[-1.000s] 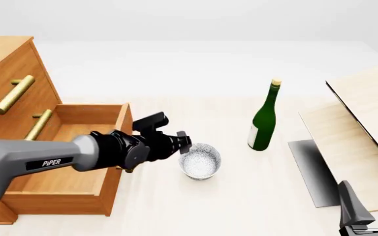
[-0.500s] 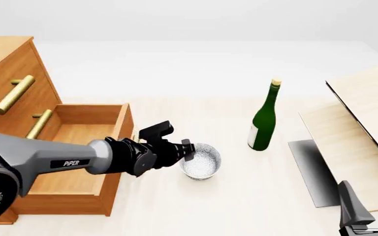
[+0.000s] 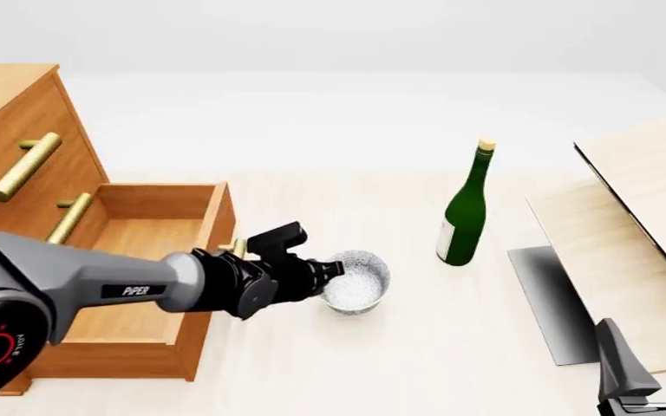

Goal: Put the bowl in the bottom drawer of the cabinet and close it.

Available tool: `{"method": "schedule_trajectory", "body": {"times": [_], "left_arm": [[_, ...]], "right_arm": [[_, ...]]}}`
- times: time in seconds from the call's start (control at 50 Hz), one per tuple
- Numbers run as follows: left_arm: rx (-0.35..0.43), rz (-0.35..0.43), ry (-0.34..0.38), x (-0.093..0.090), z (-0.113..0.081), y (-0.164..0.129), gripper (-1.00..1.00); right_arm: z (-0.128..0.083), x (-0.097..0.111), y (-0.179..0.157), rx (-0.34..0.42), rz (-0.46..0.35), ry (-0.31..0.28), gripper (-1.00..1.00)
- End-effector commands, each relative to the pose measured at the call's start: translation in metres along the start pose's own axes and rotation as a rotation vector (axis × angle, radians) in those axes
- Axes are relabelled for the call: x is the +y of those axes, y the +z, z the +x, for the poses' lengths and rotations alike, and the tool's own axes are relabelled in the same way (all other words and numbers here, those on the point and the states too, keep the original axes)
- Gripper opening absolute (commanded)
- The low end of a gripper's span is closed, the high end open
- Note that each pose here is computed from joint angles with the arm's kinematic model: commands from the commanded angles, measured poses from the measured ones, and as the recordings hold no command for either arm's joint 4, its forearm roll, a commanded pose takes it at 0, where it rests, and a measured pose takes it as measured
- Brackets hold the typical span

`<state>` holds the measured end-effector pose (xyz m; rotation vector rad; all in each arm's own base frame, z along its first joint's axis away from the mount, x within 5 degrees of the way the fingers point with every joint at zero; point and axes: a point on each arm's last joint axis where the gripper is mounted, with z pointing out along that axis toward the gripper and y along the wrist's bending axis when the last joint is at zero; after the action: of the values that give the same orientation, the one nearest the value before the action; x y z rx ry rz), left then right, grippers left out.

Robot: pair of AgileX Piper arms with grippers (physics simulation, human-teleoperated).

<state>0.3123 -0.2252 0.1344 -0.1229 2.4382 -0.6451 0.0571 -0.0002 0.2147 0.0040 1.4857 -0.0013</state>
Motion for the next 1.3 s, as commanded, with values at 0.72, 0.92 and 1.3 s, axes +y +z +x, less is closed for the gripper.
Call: {"method": "schedule_trajectory", "body": {"times": [0.72,0.92,1.3], "left_arm": [[-0.056,0.015,0.023,-0.008,-0.027,-0.068,-1.0],[-0.079,0.009,0.082,-0.011,-0.041,-0.09,-1.0],[-0.118,-0.004,0.126,-0.005,-0.052,-0.132,-1.0]], "right_arm": [[0.0,0.0,0.0,0.0,0.0,0.0,1.0],[0.0,0.0,0.0,0.0,0.0,0.0,1.0],[0.0,0.0,0.0,0.0,0.0,0.0,1.0]]}}
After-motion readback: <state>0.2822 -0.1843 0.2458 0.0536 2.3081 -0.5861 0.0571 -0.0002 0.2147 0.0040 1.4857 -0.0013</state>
